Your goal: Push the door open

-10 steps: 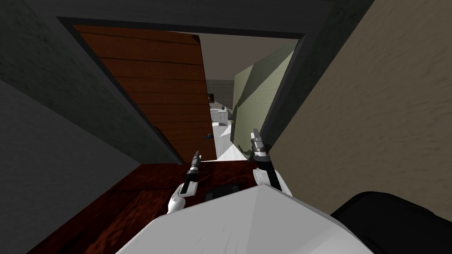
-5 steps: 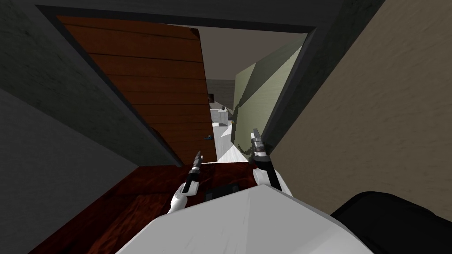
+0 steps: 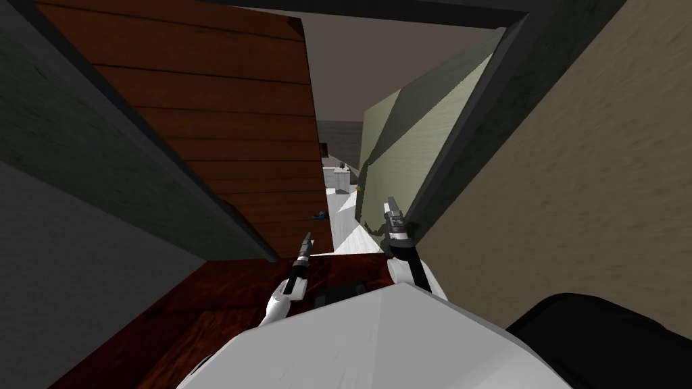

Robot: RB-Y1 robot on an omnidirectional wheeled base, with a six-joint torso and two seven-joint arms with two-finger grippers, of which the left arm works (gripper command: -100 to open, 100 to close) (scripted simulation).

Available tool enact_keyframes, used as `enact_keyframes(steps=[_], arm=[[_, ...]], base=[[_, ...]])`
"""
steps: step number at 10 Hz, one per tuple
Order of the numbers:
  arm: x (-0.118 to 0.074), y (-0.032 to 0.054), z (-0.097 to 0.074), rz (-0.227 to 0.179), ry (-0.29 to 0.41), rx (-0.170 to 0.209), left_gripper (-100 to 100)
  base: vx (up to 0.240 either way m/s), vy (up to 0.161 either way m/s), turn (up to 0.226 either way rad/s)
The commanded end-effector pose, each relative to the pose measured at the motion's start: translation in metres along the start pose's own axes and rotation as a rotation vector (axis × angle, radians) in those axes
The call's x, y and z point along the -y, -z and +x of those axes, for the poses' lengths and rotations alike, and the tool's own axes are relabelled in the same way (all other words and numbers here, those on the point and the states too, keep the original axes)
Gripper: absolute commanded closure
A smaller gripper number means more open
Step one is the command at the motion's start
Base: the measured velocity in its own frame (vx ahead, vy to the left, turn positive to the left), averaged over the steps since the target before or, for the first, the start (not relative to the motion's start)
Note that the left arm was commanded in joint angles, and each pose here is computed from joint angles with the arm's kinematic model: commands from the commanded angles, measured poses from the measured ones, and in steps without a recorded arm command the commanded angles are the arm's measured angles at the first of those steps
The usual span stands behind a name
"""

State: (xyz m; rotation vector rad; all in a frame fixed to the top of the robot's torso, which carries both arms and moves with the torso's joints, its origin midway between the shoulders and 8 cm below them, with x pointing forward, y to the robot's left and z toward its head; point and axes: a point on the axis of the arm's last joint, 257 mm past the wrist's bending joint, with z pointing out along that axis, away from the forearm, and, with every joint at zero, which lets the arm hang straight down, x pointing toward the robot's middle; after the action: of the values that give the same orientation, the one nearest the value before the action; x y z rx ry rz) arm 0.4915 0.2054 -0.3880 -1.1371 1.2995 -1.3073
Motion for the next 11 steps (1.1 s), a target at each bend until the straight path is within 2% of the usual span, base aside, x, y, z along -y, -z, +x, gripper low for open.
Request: enact_keyframes(steps=[1, 6, 11], arm=[[0.000, 0.0000, 0.000, 0.000, 0.000, 0.000, -100], [-0.001, 0.0003, -0.010, -0.005, -0.011, 0.014, -100], [-0.003, 0.0000, -0.009, -0.009, -0.004, 0.027, -100]], base=[[0.076, 0.029, -0.004], [0.167, -0.026, -0.024], [0.200, -0.027, -0.029]])
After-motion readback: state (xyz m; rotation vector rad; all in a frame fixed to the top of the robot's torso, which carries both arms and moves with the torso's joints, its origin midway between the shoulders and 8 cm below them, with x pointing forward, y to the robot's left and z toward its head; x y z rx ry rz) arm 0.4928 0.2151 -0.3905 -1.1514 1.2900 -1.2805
